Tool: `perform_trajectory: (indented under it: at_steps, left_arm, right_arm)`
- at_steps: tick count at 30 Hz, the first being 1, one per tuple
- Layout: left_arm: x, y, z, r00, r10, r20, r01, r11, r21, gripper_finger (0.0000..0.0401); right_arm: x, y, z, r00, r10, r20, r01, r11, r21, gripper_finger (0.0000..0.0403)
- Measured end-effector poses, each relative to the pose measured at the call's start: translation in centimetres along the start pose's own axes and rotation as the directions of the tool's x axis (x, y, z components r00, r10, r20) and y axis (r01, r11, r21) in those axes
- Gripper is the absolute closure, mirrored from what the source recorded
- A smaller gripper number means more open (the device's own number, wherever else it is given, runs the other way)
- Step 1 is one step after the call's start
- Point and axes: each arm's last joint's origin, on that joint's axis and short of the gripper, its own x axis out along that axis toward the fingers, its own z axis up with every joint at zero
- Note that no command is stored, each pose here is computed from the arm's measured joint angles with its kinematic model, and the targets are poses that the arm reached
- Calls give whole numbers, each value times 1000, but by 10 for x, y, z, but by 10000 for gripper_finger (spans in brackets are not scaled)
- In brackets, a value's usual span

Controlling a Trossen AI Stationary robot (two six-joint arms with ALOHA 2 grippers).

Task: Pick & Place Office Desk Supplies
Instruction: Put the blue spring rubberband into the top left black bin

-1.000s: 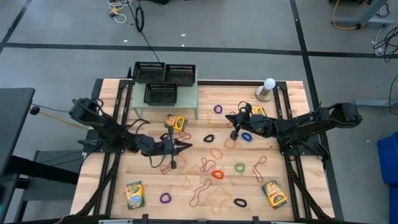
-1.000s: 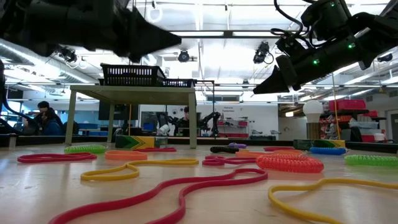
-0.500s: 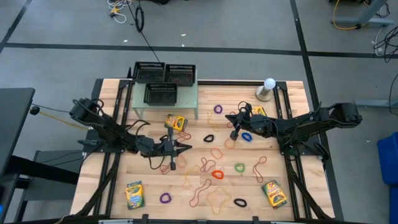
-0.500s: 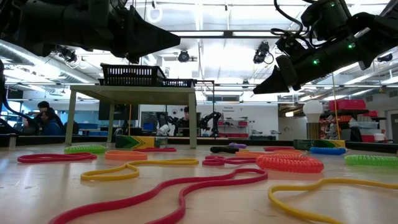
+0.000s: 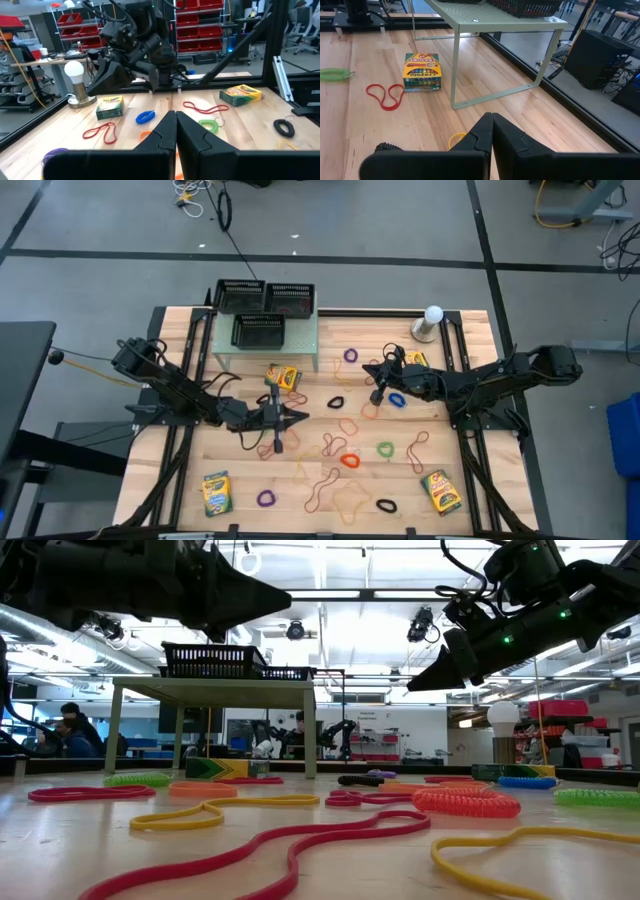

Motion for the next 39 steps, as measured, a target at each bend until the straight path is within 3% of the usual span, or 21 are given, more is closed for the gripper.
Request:
perform_trajectory:
  at_steps: [21,32,36,39]
  left_arm:
    - [-1,-1,-1,1000,-9,-13,9,1000,-7,394]
    - [-1,-1,-1,1000,-6,-13,6,1000,-7,394]
    - [-1,-1,-1,1000,-6,-13,6,1000,-7,394]
    - [-1,-1,-2,1000,-6,-15,6,1000,-6,394]
  right_arm:
    - [0,0,1,1000,0,6,0,1000,5,387]
    - [0,0,1,1000,5,12,-7,987,163,387]
    - [-1,4,-2,992,113,-51,-104,982,155,391]
    - [-1,10,-2,975,135,-175,-108,981,159,398]
